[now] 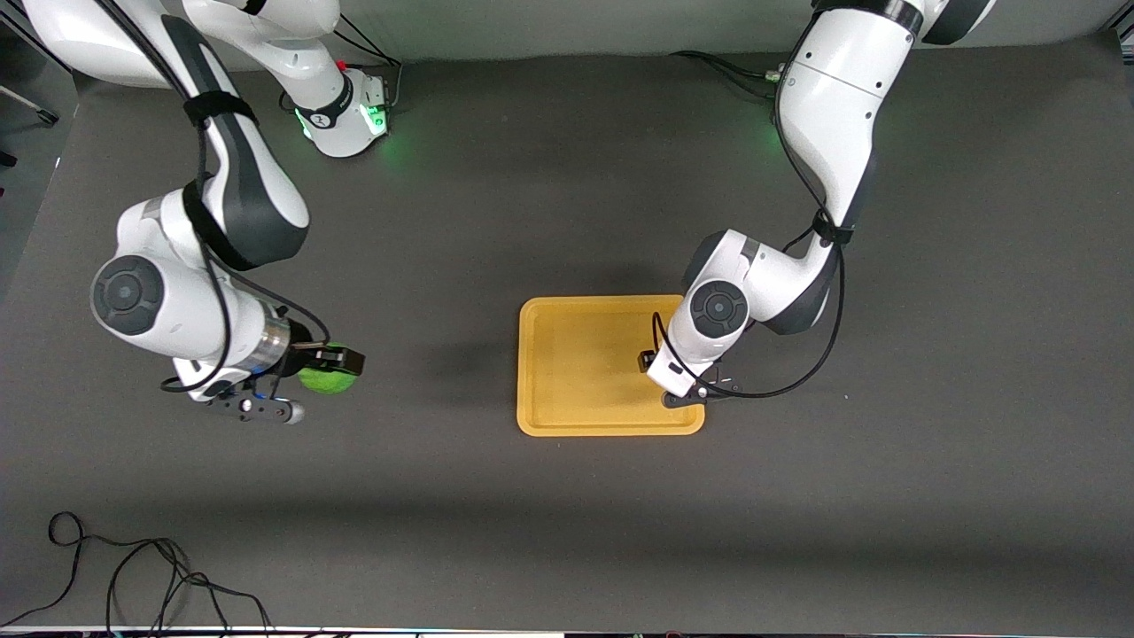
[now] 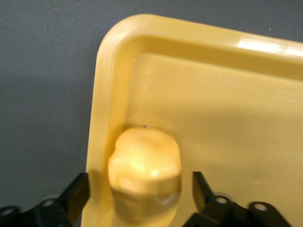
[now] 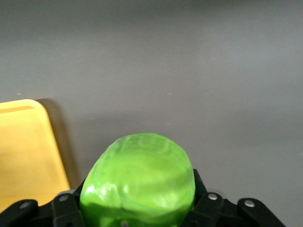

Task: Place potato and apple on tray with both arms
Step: 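Carry the potato onto the tray with the left gripper and release it, then move the apple onto the tray with the right gripper while the left gripper withdraws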

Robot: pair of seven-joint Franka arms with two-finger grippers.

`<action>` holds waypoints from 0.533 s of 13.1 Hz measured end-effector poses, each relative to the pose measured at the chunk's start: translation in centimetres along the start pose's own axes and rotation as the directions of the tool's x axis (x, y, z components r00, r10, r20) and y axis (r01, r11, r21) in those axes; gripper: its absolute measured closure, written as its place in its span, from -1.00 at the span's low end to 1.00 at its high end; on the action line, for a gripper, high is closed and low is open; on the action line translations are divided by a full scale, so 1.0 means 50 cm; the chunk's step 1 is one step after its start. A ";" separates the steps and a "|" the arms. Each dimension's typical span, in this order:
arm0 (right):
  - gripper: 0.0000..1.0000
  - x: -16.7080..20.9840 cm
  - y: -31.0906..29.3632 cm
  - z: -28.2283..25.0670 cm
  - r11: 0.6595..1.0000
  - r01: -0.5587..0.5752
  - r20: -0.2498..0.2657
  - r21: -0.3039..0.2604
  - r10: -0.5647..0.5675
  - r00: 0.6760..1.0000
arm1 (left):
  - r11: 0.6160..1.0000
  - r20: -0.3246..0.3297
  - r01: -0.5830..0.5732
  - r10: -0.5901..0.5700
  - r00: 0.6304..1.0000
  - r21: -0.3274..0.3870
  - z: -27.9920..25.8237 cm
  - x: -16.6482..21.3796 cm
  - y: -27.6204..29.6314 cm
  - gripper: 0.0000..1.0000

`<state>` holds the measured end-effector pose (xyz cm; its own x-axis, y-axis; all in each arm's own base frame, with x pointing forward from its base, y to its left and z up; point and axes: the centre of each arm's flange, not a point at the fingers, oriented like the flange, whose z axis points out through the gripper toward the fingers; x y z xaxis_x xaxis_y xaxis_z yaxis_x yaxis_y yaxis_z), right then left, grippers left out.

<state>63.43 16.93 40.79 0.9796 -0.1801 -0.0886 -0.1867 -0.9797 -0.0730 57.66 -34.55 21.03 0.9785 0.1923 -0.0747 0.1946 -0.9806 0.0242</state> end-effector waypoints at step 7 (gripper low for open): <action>-0.58 -0.084 -0.287 0.156 0.993 -0.069 -0.077 0.100 0.077 0.994 | 1.000 0.017 -0.012 0.012 1.000 0.007 -0.340 0.121 -0.250 -1.00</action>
<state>61.44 32.41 34.47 0.9652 -0.2610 -0.0167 -0.2601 -0.9513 -0.1656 62.33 -20.49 37.23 0.9794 0.1803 -0.0914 0.1827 -0.9830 0.0182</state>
